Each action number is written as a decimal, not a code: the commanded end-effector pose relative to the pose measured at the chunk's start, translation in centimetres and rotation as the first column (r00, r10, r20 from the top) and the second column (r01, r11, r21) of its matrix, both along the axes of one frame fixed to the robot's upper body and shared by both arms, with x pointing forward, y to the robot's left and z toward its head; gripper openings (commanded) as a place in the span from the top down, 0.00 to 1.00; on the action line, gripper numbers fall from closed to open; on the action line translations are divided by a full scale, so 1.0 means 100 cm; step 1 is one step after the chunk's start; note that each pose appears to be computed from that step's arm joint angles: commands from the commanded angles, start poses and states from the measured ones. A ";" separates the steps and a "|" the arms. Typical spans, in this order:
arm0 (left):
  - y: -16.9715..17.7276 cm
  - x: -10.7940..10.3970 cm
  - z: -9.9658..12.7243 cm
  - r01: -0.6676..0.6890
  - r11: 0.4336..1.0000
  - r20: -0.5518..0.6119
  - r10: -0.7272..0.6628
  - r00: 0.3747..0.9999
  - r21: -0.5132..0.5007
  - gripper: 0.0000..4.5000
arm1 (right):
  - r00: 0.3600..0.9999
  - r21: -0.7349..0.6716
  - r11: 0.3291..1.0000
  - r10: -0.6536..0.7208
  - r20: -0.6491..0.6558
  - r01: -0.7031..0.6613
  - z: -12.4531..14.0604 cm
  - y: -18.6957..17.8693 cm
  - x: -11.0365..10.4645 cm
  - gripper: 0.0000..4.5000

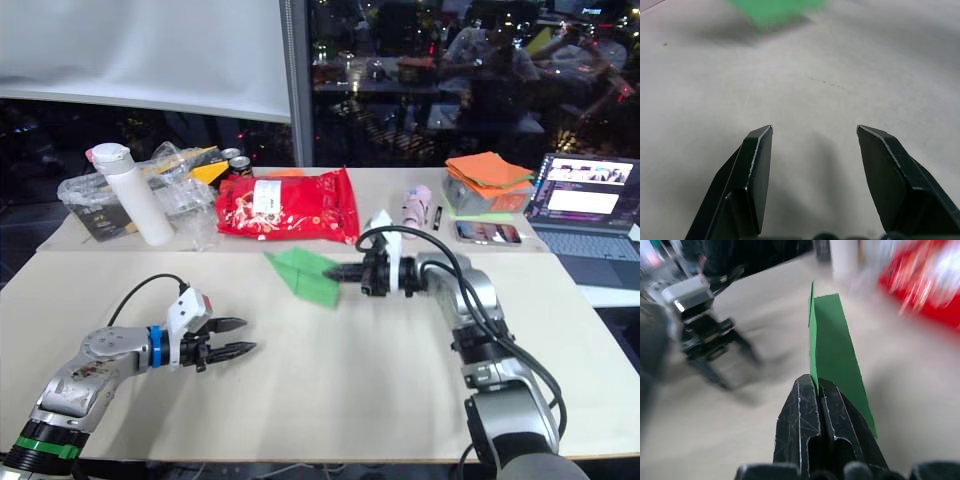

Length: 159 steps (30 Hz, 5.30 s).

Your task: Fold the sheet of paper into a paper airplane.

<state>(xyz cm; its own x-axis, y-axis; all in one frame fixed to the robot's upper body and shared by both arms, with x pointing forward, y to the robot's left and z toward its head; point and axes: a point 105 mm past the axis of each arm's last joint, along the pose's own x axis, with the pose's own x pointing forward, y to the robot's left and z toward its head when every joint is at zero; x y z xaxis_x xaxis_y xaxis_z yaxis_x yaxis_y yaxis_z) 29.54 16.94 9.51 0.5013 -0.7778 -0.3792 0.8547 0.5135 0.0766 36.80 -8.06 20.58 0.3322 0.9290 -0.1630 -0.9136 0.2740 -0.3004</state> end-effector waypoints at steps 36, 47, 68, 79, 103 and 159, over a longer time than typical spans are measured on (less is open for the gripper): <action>-0.054 0.010 0.008 0.074 0.985 -0.014 -0.077 0.997 -0.154 0.91 | 0.909 -0.375 0.927 0.162 0.385 -0.007 -0.053 -0.020 -0.051 0.82; -0.075 0.002 -0.032 0.046 0.993 -0.107 -0.058 0.993 -0.112 1.00 | 0.944 -0.397 0.915 0.059 0.324 0.079 -0.078 0.003 -0.011 1.00; -0.085 -0.017 -0.046 0.060 0.989 -0.165 -0.082 0.983 -0.133 1.00 | 0.972 -0.475 0.872 0.199 0.126 -0.117 -0.100 0.014 -0.051 1.00; -0.060 -0.055 -0.007 0.187 0.960 -0.247 -0.237 0.940 -0.210 1.00 | 0.984 -0.481 0.866 0.173 0.033 -0.137 -0.137 0.014 -0.068 1.00; -0.049 -0.012 -0.059 0.040 0.990 -0.247 -0.072 0.966 -0.133 1.00 | 0.998 -0.366 0.929 0.054 -0.021 -0.058 -0.105 -0.004 -0.067 1.00; -0.044 -0.003 -0.046 0.048 0.990 -0.174 -0.070 0.982 -0.130 1.00 | 0.992 -0.275 0.953 0.124 -0.023 -0.126 -0.109 0.003 -0.090 1.00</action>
